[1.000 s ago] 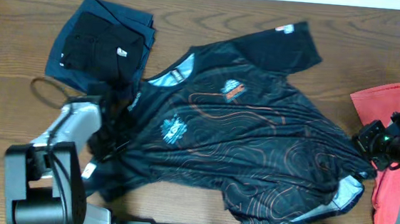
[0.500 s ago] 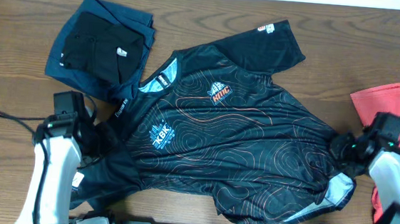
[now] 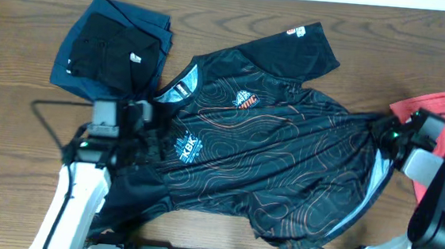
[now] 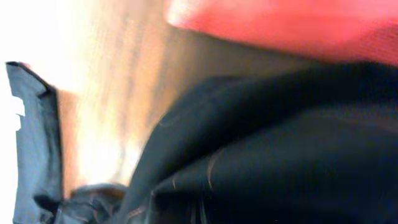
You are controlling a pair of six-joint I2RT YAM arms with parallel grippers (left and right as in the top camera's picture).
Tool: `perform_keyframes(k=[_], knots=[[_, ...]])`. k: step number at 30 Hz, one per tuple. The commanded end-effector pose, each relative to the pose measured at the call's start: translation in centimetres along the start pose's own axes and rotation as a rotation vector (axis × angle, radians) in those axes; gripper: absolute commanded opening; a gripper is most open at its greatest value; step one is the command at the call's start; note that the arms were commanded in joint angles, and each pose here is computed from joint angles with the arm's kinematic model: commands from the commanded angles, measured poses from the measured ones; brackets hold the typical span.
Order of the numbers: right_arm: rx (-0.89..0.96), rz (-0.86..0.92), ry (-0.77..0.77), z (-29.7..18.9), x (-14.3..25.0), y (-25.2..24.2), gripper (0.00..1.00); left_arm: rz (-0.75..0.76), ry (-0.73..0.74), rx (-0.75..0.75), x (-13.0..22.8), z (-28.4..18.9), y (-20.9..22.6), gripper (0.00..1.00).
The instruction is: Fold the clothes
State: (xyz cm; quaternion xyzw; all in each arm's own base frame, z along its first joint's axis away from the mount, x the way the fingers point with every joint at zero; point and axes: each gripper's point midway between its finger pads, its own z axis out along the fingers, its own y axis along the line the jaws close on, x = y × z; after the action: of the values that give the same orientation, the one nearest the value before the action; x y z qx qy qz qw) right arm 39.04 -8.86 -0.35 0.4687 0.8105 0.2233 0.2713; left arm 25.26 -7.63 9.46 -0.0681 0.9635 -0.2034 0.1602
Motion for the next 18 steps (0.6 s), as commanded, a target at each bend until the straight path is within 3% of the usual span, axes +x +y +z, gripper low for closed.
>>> perform_keyframes(k=[1,5,10,16,18], knots=[[0.003,-0.016,0.047,1.7,0.8,1.3,0.01,0.132,0.005,0.04,-1.5,0.1,-2.6,0.42],[-0.095,-0.145,0.077,0.2,-1.1,6.4,0.01,0.237,0.041,0.036,-3.1,1.3,-4.3,0.43],[-0.034,-0.333,0.111,-4.8,-2.0,9.0,0.07,0.376,0.077,0.026,-6.0,3.7,-6.2,0.43],[0.028,-0.424,0.133,-13.0,-0.7,10.5,0.09,0.517,0.085,-0.025,-10.9,8.5,-7.7,0.42],[0.037,-0.421,0.154,-15.3,0.7,10.5,0.07,0.524,0.071,-0.022,-12.6,10.3,-8.0,0.37]])
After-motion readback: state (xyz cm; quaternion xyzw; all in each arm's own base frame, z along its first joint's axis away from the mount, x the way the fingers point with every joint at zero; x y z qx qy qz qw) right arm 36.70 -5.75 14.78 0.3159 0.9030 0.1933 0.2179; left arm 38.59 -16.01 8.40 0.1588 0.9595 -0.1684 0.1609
